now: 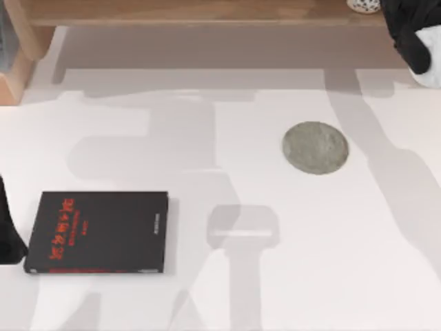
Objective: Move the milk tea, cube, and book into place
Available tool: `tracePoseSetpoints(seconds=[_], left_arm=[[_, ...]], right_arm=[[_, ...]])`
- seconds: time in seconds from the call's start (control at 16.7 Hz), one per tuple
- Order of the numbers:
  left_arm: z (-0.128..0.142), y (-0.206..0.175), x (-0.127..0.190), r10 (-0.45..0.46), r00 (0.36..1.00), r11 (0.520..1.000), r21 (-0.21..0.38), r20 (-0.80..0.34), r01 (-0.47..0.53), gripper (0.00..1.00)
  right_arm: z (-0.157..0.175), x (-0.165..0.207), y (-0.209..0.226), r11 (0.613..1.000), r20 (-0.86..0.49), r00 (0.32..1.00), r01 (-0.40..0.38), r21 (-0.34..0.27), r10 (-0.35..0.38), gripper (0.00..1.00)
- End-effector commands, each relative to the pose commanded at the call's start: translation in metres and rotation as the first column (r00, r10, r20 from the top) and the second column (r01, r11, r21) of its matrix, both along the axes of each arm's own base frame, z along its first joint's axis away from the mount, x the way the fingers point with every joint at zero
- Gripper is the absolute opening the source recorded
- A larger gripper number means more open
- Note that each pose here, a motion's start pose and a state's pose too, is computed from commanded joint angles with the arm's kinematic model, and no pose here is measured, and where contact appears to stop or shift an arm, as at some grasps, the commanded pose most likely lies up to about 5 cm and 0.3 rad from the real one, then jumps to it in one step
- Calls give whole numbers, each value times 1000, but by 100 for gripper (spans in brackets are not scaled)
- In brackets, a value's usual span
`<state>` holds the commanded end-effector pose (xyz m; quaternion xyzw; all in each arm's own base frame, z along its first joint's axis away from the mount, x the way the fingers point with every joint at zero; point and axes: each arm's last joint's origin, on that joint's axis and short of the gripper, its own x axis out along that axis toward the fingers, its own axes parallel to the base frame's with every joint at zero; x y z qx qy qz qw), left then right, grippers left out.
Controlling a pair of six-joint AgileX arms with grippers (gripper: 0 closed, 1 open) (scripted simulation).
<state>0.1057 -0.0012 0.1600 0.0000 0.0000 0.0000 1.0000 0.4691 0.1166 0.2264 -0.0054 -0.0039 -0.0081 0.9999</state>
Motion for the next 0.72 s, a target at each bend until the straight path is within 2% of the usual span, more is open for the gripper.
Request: tracePoseSetpoints(seconds=[0.3,0.72], left_arm=[[0,0,0,0,1000,1000,0,0,0,100],[0,0,0,0,1000,1000,0,0,0,100]], right_arm=[[0,0,0,1000,0,1000,0,0,0,2],[0,0,0,1000,0,1000,0,0,0,0]])
